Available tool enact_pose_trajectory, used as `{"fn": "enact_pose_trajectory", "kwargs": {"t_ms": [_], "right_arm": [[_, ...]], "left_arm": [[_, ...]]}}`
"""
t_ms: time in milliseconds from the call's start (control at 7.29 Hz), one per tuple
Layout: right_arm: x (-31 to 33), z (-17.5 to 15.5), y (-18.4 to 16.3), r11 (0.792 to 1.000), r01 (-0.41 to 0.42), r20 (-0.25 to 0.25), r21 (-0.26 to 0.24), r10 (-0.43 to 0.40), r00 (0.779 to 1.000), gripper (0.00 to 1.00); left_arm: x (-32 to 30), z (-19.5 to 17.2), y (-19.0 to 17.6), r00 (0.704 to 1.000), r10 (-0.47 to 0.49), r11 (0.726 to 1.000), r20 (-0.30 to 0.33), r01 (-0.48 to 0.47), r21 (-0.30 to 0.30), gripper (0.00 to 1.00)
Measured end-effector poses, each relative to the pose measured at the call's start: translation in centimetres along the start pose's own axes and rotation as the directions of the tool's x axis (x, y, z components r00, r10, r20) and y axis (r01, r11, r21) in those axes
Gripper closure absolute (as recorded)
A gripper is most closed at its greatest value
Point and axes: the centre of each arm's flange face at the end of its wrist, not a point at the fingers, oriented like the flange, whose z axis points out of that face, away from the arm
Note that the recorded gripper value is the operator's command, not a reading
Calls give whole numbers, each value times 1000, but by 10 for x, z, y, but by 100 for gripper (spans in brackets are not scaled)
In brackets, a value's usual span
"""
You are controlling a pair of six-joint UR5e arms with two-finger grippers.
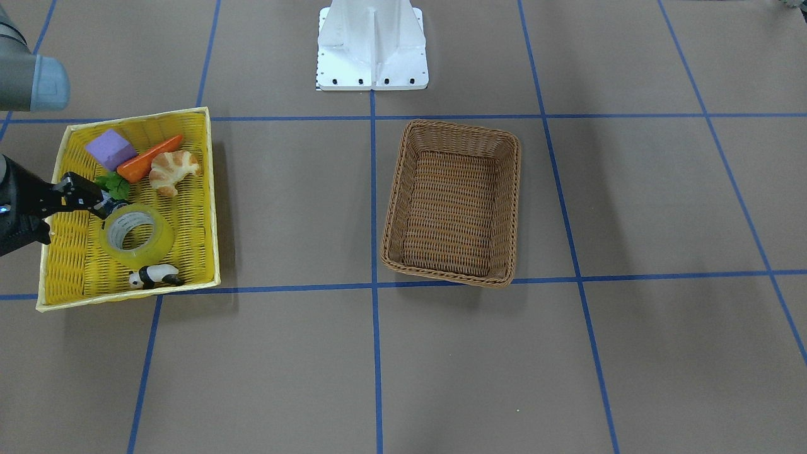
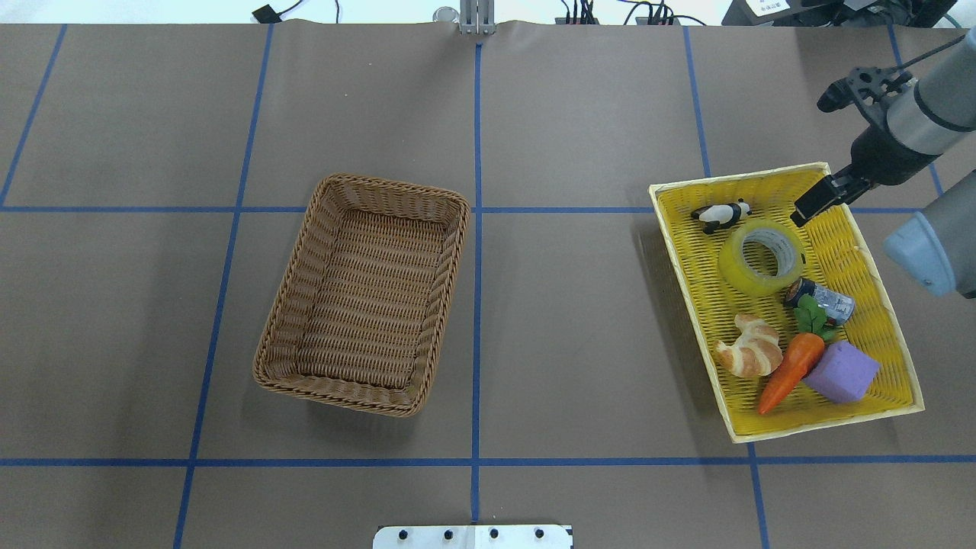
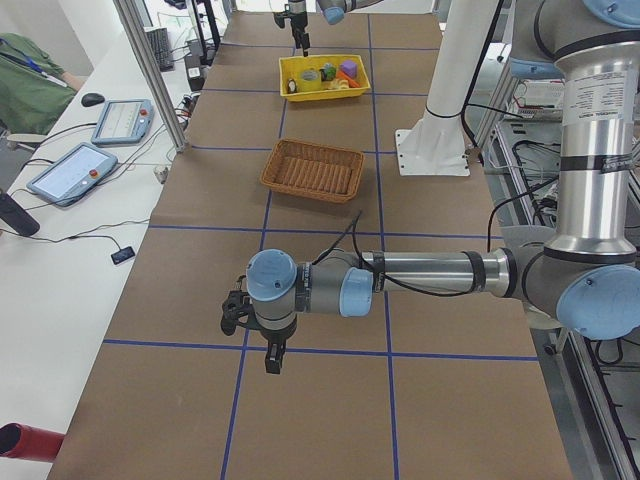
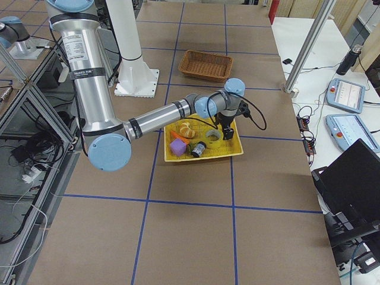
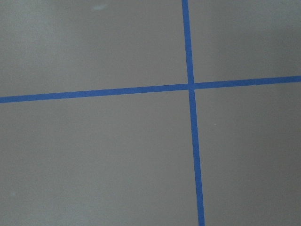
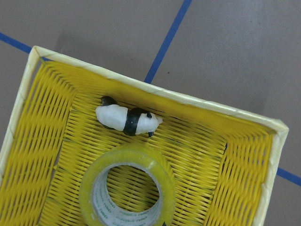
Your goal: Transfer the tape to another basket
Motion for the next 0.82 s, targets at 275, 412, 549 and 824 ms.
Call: {"fn": "enact_pose_trajectory", "kwargs": {"t_ms": [275, 412, 549, 824], "right_arm": [[-5, 38, 1, 998, 11, -4, -63, -12, 1000, 0], [-8, 52, 2, 996, 17, -6, -86, -18, 1000, 0], [-9, 61, 2, 995, 17, -9, -101, -18, 1000, 0], [-4, 74, -6, 992, 2, -16, -123, -4, 1000, 3]], "left_arm": [[-2, 2, 0, 1000, -2, 1000, -1, 2, -3, 2], [-4, 4, 1, 1000, -3, 1000, -1, 3, -4, 2], [-8, 8, 1, 1000, -2, 1000, -1, 2, -3, 2], [-17, 18, 3, 1000, 4, 1000, -1, -4, 4, 2]]}}
